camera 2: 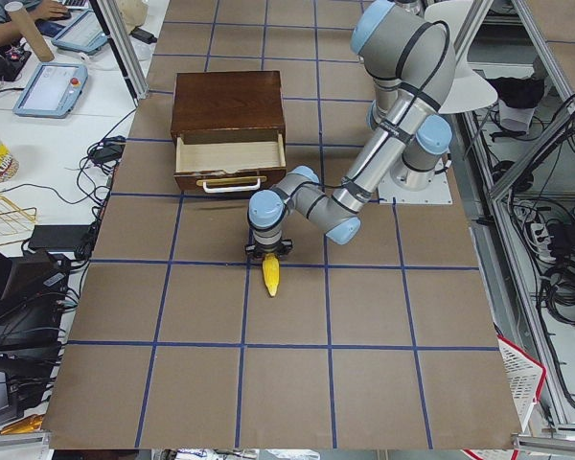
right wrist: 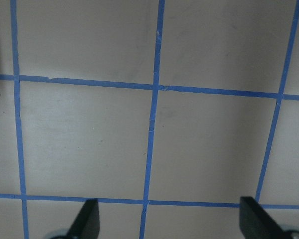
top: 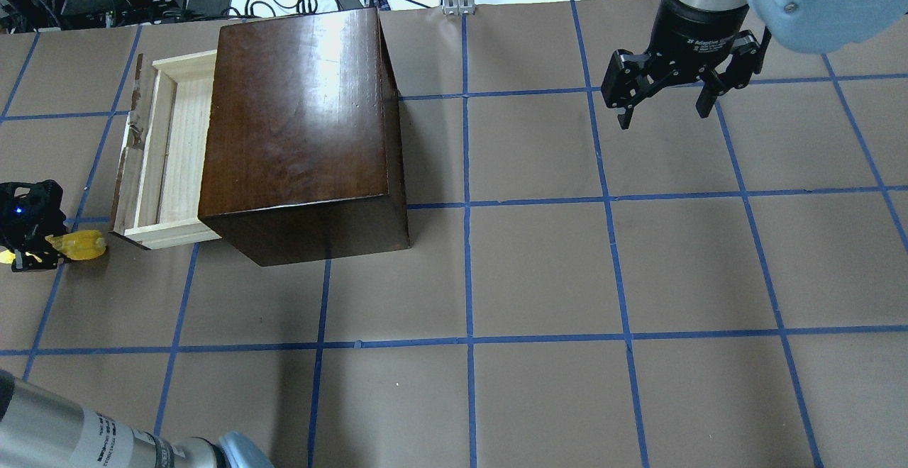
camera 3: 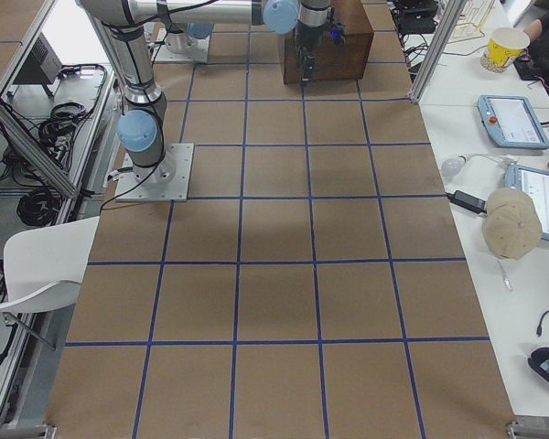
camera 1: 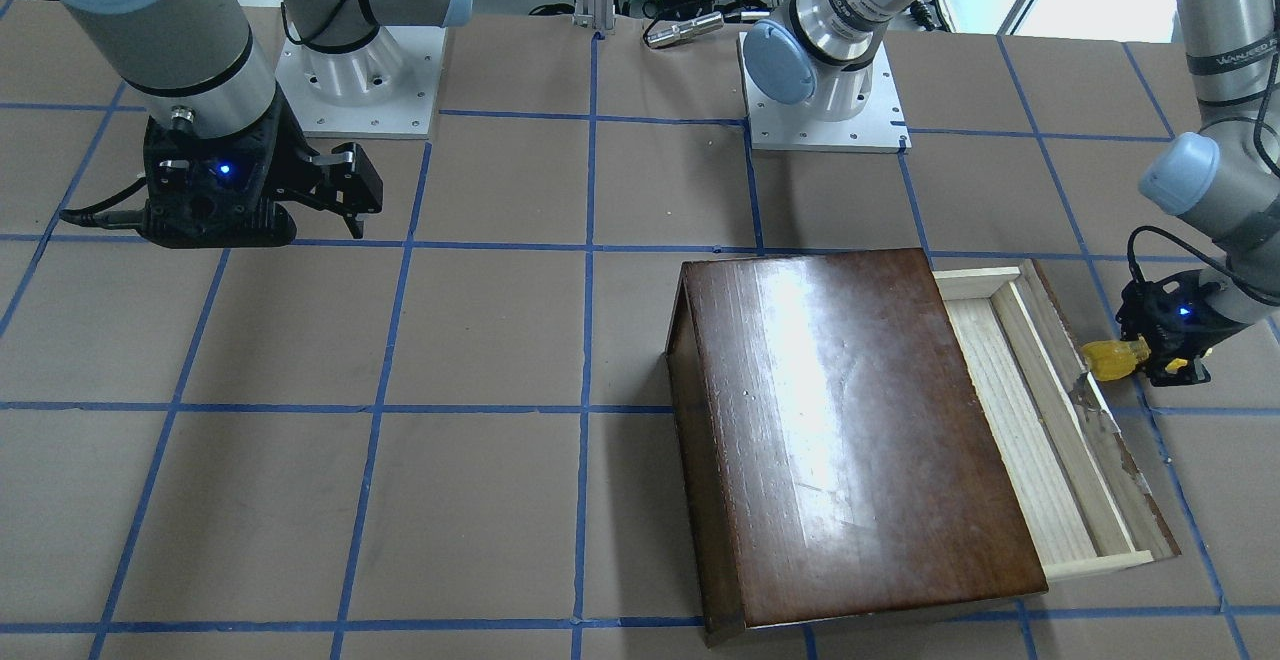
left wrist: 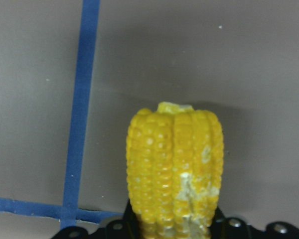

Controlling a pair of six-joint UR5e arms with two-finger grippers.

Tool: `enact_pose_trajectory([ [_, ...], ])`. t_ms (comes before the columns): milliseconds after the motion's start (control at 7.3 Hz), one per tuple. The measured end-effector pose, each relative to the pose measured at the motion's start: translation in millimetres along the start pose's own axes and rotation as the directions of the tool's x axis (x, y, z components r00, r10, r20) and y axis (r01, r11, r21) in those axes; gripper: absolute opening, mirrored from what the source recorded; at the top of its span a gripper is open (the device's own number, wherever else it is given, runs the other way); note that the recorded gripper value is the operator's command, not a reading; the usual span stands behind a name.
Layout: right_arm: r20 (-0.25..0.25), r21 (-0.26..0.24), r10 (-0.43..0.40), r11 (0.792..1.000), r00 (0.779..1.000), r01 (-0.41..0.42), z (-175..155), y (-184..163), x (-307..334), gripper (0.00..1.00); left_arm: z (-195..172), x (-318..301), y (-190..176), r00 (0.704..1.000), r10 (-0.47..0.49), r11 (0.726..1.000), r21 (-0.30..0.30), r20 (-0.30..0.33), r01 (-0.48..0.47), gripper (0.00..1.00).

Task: Open drawer and put corn inside
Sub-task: 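Close the left gripper on the corn cob's tip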

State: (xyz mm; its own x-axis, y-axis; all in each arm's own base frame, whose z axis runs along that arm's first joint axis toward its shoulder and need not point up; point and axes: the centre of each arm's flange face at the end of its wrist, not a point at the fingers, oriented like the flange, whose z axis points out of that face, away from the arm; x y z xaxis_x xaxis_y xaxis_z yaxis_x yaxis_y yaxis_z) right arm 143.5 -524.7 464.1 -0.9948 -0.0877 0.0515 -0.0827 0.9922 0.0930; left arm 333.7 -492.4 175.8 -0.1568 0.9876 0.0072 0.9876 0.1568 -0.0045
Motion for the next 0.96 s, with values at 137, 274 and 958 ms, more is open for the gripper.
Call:
enact_pose_trajectory([
  [137, 0.0, -0.001, 0.0, 1.0, 1.0, 0.0, 0.0, 0.1, 0.1, 1.0, -2.7, -0.3, -0.1, 1.0, 0.0, 1.0, -0.002, 0.006, 0.0, 0.0],
  [274, -0.001, -0.001, 0.0, 1.0, 1.0, 0.0, 0.1, 0.1, 0.3, 1.0, -5.8, -0.6, -0.6, 1.0, -0.001, 1.0, -0.003, 0.012, 0.001, 0.0],
  [958, 0.0, -0.002, 0.0, 1.0, 1.0, 0.0, 0.5, -0.3, 0.1, 1.0, -26.1, -4.8, -5.5, 0.999, 0.004, 1.0, -0.002, 0.052, -0.004, 0.0],
])
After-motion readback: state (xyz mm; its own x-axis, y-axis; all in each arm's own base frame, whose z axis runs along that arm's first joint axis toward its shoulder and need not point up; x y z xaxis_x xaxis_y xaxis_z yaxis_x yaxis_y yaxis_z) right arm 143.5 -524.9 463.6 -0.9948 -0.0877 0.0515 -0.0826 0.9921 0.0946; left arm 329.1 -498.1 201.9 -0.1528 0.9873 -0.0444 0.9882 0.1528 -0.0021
